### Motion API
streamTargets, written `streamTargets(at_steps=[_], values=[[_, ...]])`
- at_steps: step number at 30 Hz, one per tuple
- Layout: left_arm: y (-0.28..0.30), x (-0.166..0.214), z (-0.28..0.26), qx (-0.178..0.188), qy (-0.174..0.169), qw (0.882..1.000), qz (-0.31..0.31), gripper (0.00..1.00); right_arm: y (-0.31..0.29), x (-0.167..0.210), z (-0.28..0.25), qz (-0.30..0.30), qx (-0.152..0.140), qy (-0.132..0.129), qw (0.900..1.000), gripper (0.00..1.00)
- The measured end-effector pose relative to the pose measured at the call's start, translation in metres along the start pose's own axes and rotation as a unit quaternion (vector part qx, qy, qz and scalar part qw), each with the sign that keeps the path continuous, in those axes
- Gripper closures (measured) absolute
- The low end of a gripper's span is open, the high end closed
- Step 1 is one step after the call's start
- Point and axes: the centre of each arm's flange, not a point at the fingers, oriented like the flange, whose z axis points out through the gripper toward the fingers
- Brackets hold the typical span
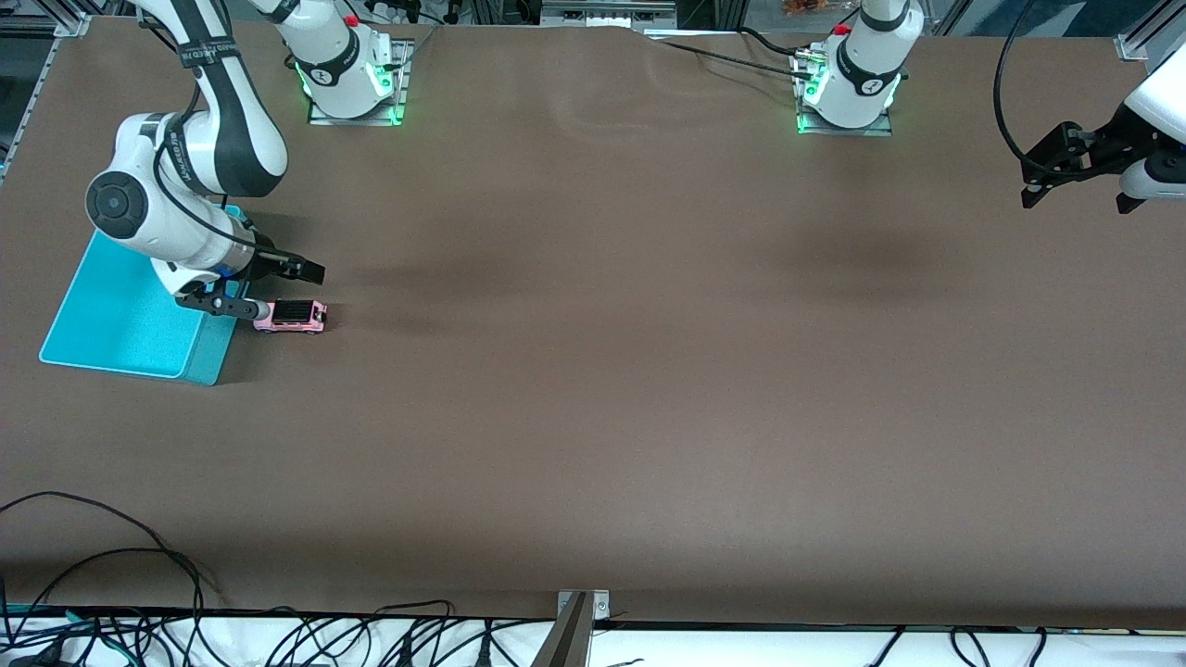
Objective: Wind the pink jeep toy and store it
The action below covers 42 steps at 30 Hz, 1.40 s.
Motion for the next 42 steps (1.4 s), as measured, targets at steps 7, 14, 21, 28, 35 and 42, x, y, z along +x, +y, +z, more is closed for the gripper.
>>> streamTargets(at_steps=[7,14,21,28,35,42], values=[[0.0,0.0,0.0,0.0,0.0,1.0,0.0,0.0,0.012,0.003,0.02,0.159,0.0,-0.001,0.987,0.0],[-0.005,0.0,0.001,0.0,-0.001,1.0,-0.004,0.0,0.042,0.014,0.019,0.231,0.002,0.002,0.973,0.0],[-0.011,0.0,0.003,0.0,-0.002,1.0,-0.01,0.0,0.057,0.021,0.027,0.311,0.008,0.012,0.95,0.0],[-0.011,0.0,0.003,0.0,-0.003,1.0,-0.011,0.0,0.054,0.028,0.043,0.385,0.018,0.026,0.922,0.0],[-0.011,0.0,0.003,-0.001,-0.003,1.0,-0.011,0.0,0.053,0.034,0.052,0.436,0.029,0.038,0.899,0.0],[-0.01,0.001,0.004,-0.001,-0.003,1.0,-0.01,0.0,0.052,0.036,0.055,0.449,0.032,0.042,0.892,0.0]])
